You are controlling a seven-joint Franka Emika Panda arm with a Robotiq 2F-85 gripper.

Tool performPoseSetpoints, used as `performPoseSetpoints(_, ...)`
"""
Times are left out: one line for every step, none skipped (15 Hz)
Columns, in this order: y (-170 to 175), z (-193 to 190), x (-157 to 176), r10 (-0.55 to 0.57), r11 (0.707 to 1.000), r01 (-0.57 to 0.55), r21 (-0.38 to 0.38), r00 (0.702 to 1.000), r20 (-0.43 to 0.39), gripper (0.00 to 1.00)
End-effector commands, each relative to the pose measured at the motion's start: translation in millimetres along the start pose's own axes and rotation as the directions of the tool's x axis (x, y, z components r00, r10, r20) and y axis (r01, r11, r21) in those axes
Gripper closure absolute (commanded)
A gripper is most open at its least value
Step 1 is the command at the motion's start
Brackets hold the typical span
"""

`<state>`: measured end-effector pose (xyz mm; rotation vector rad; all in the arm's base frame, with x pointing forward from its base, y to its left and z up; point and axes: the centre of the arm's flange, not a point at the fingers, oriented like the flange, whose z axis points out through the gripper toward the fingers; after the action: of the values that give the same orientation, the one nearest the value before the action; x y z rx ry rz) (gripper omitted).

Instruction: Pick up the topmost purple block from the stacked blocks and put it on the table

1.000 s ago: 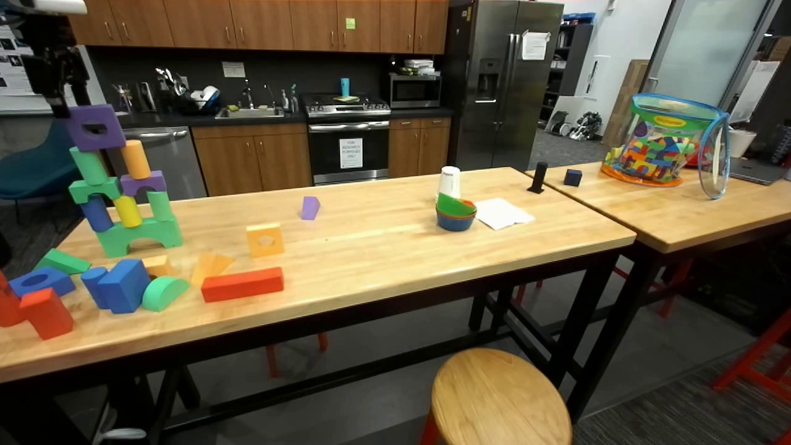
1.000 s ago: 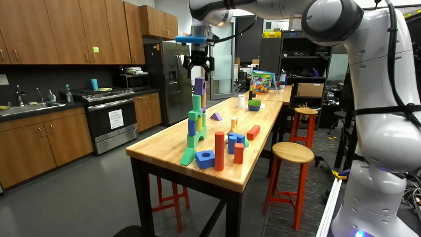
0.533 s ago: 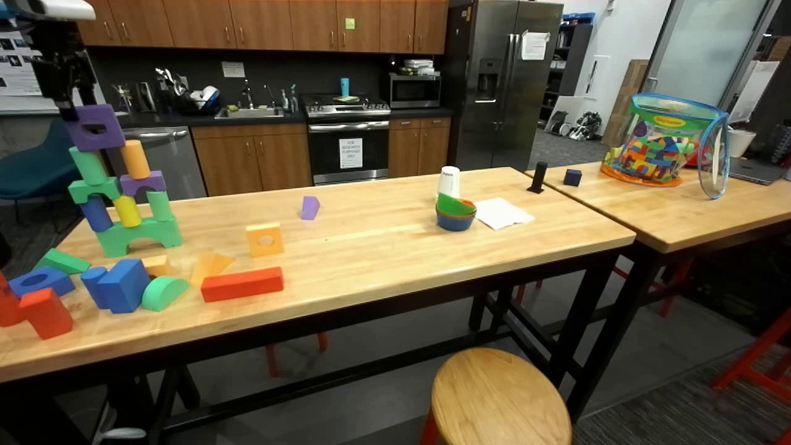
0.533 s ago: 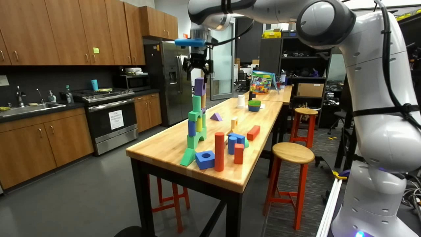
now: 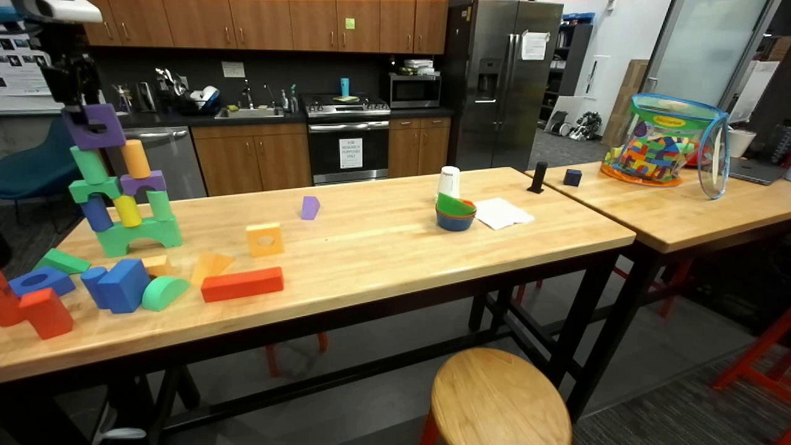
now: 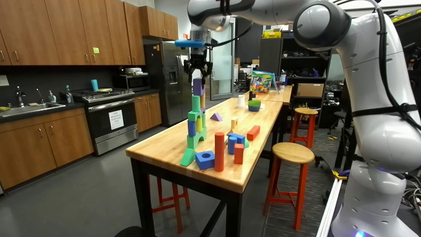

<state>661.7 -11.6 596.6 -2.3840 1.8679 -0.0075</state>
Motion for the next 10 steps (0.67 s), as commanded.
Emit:
performPoseSetpoints(-5.0, -10.2, 3.9, -0.002, 1.0, 0.002, -0.003, 1.0, 0.011, 0.55)
performPoseSetpoints(-5.1, -10.5, 4.5, -0.002, 1.0, 0.002, -0.003, 1.0, 0.011, 0.62)
performPoseSetpoints(-5.0, -11.4, 4.2, -0.003, 1.0, 0.003, -0.002, 1.0, 0.012, 0.71)
performPoseSetpoints(-4.7, -12.4, 3.8, -0.003, 1.0, 0.003, -0.002, 1.0, 0.012, 0.78)
performPoseSetpoints(-5.1, -12.7, 4.0, -0.004, 1.0, 0.004, -0.001, 1.0, 0.011, 0.85)
performPoseSetpoints(-5.1, -13.5, 3.3, -0.005, 1.0, 0.005, 0.0, 1.0, 0.01, 0.85)
performPoseSetpoints(-5.1, -14.1, 2.9, -0.005, 1.0, 0.005, 0.0, 1.0, 0.011, 0.85)
performPoseSetpoints(-5.5, -14.5, 3.2, -0.006, 1.0, 0.006, 0.001, 1.0, 0.01, 0.85)
performPoseSetpoints(-5.3, -15.4, 2.7, -0.007, 1.0, 0.007, 0.001, 1.0, 0.011, 0.85)
performPoseSetpoints(-5.2, -16.1, 2.4, -0.007, 1.0, 0.007, 0.002, 1.0, 0.01, 0.85)
